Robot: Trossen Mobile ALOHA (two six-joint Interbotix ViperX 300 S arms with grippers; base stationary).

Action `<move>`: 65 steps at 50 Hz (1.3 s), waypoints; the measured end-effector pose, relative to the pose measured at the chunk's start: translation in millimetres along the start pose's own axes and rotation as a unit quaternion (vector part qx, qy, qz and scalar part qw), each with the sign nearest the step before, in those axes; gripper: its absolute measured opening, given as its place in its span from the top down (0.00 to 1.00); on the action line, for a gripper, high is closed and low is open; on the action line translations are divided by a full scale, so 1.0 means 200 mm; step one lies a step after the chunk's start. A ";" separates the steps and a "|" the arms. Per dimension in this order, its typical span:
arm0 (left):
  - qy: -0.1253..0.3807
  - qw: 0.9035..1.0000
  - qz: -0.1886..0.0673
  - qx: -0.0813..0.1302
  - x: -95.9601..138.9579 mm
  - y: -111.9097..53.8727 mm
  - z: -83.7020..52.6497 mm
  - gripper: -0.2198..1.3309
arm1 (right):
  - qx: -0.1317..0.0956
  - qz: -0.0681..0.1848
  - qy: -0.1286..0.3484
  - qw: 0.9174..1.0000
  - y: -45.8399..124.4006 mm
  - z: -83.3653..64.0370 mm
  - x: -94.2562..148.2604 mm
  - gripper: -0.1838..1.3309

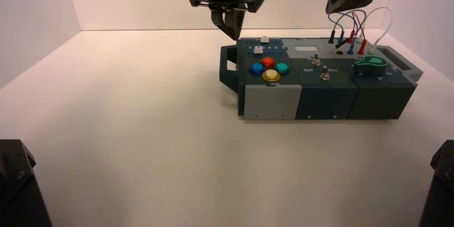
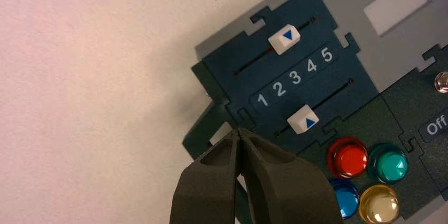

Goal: Move the bottom slider to position 3.

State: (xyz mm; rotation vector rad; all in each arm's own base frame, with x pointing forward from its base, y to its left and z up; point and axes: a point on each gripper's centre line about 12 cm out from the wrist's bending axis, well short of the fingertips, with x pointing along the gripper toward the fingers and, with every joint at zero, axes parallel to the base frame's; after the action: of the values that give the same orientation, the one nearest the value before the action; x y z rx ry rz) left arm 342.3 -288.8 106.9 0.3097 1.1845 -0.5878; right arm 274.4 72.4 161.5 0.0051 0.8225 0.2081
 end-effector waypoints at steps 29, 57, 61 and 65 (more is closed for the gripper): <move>0.024 1.000 -0.016 0.001 0.04 -0.09 -0.02 0.97 | 0.000 0.000 0.002 1.000 0.00 0.00 0.00 0.97; 0.032 0.999 -0.019 0.002 0.08 -0.12 -0.03 0.97 | 0.000 0.000 0.002 1.000 0.00 0.00 0.01 0.97; 0.030 0.999 -0.019 0.003 0.09 -0.12 -0.02 0.97 | 0.000 0.000 0.002 1.000 0.00 0.00 0.01 0.97; 0.030 0.999 -0.019 0.002 0.09 -0.12 -0.01 0.97 | -0.001 0.000 0.002 1.000 0.00 0.00 0.01 0.98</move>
State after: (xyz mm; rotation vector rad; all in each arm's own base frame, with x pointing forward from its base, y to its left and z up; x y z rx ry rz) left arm 331.5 -312.3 90.7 0.3105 1.2495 -0.6183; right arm 275.7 73.2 160.8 0.0040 0.8255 0.2092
